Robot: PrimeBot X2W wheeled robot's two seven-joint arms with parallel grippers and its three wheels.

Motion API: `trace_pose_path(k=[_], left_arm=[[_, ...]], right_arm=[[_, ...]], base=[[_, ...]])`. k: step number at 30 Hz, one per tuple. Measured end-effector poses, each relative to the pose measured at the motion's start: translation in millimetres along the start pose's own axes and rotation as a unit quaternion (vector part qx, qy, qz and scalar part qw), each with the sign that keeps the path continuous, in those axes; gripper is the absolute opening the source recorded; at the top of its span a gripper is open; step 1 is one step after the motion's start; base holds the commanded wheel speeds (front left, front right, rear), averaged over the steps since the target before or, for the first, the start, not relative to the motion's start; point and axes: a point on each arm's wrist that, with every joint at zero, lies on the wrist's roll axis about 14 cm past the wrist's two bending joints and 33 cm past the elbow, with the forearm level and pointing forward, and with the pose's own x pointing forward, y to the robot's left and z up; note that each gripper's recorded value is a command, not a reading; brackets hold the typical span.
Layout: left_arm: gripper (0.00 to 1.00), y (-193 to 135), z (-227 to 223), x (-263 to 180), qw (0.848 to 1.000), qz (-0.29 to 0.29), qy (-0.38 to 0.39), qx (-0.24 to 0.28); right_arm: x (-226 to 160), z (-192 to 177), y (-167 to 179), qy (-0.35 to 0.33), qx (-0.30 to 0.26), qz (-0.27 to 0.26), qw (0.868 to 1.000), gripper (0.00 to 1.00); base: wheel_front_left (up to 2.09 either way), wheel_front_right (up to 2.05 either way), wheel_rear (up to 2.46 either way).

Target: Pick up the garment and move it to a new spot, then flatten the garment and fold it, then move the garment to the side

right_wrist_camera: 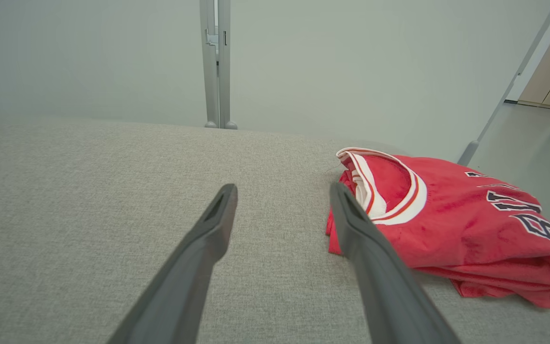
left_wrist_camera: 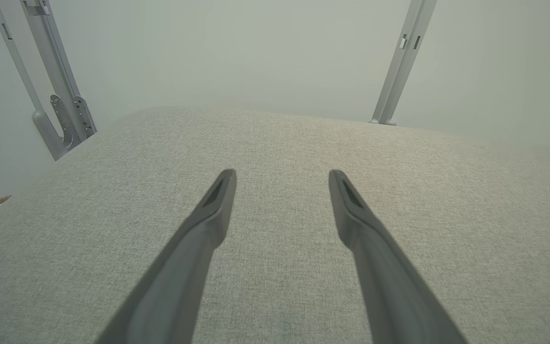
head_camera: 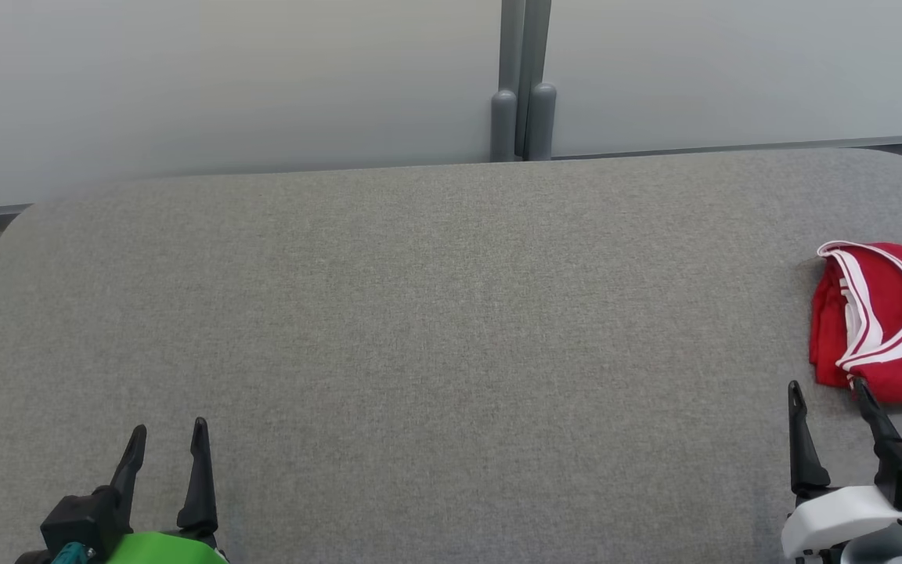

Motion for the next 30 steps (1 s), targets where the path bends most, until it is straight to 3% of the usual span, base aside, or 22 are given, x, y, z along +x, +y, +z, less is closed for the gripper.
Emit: trace_pose_path(k=[30], left_arm=[[1.00,-0.9,0.1,-0.5,1.000,0.001,-0.001,-0.004]], right_arm=[[3.3,1.3,0.2,-0.001,-0.008,0.001,1.000,1.00]], base=[[0.00,0.00,0.00]])
